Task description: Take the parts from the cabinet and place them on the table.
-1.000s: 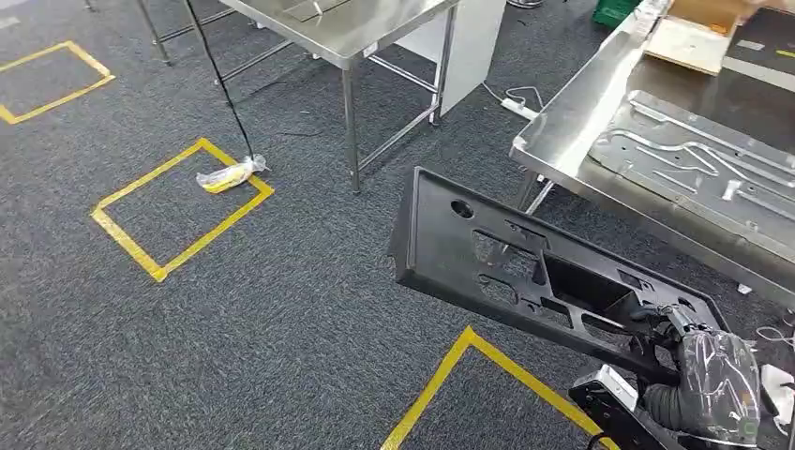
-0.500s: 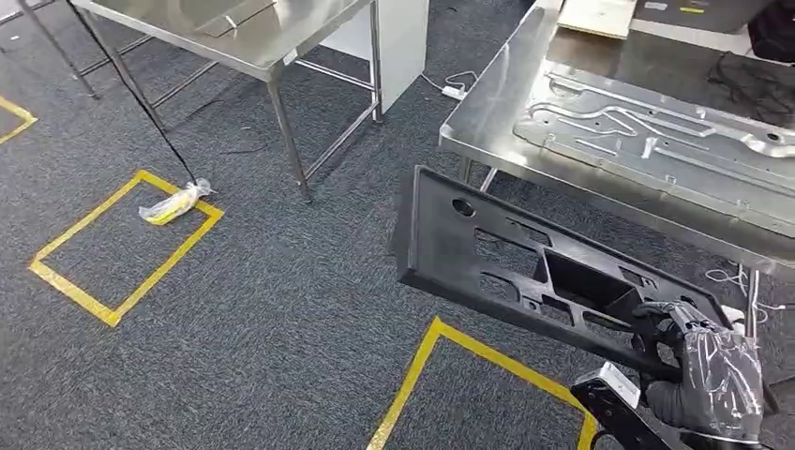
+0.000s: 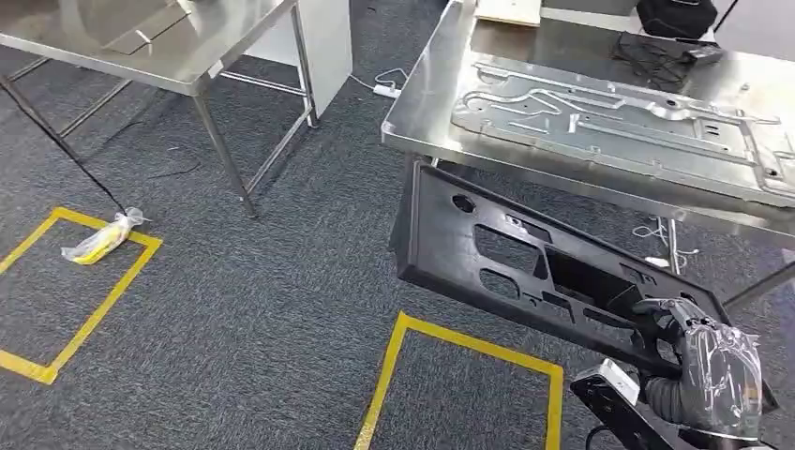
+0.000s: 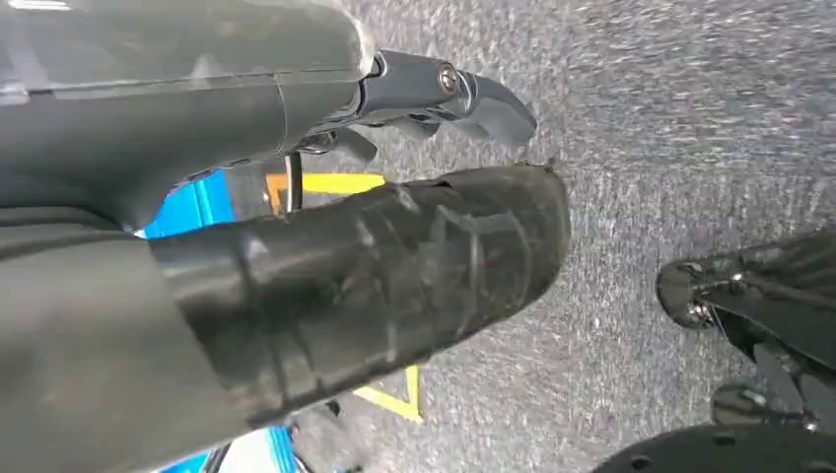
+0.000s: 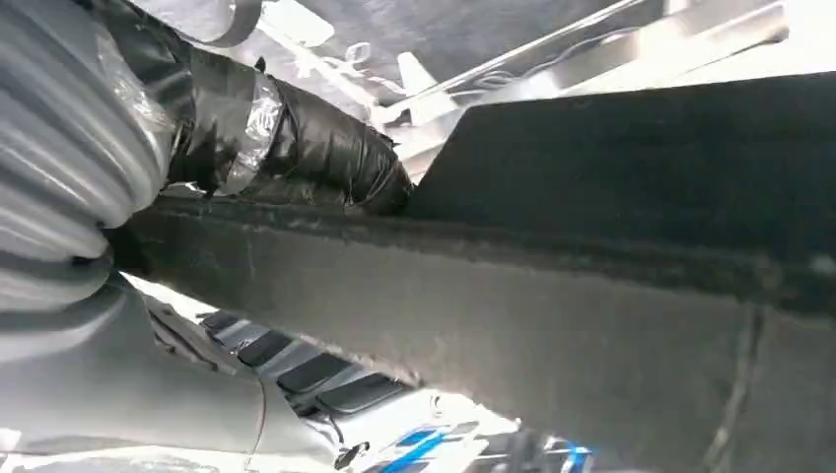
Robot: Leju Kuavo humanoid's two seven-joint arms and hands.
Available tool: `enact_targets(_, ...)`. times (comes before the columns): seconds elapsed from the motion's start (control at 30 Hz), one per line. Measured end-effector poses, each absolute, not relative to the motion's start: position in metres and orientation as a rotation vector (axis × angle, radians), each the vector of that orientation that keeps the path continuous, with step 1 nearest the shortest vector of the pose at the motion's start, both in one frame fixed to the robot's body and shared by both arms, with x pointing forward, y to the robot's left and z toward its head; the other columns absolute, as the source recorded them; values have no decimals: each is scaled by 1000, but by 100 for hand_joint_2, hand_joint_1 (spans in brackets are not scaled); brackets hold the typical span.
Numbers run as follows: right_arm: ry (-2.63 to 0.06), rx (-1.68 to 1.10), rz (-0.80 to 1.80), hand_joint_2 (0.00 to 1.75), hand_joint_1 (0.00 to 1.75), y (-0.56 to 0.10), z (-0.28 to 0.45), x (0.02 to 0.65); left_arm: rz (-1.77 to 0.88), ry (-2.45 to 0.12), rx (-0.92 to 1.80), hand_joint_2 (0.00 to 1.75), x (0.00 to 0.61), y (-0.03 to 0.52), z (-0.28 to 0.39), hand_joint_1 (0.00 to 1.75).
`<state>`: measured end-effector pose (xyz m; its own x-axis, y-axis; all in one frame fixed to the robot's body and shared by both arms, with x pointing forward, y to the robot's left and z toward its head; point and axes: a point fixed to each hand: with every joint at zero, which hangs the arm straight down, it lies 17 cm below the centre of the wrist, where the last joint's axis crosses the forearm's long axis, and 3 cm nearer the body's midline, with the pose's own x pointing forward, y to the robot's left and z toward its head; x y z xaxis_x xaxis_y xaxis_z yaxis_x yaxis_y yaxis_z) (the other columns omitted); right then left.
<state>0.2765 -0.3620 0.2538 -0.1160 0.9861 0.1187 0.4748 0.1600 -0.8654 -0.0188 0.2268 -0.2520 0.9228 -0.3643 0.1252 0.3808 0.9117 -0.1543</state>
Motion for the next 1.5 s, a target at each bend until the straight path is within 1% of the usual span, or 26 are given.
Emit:
enact_targets(0.33, -1703, -1418, 881, 175, 175, -362, 254, 278, -386, -101, -179, 0, -13, 226, -252, 0)
enact_targets(0.47, -1657, -1590, 977, 175, 175, -359, 261, 276, -387, -99, -177, 0, -15, 226, -252, 0)
enact_targets(0.57, -1608, -1661, 982, 175, 175, -365, 262, 276, -386, -97, -174, 0, -16, 227, -252, 0)
enact_targets(0.9, -1555, -1657, 948, 175, 175, -375, 257, 278, -383, -96, -179, 0, -16, 226, -252, 0)
enact_targets(1.5, -1557, -1642, 926, 175, 175, -378, 256, 281, -375, -105, -198, 0, -15, 220, -251, 0)
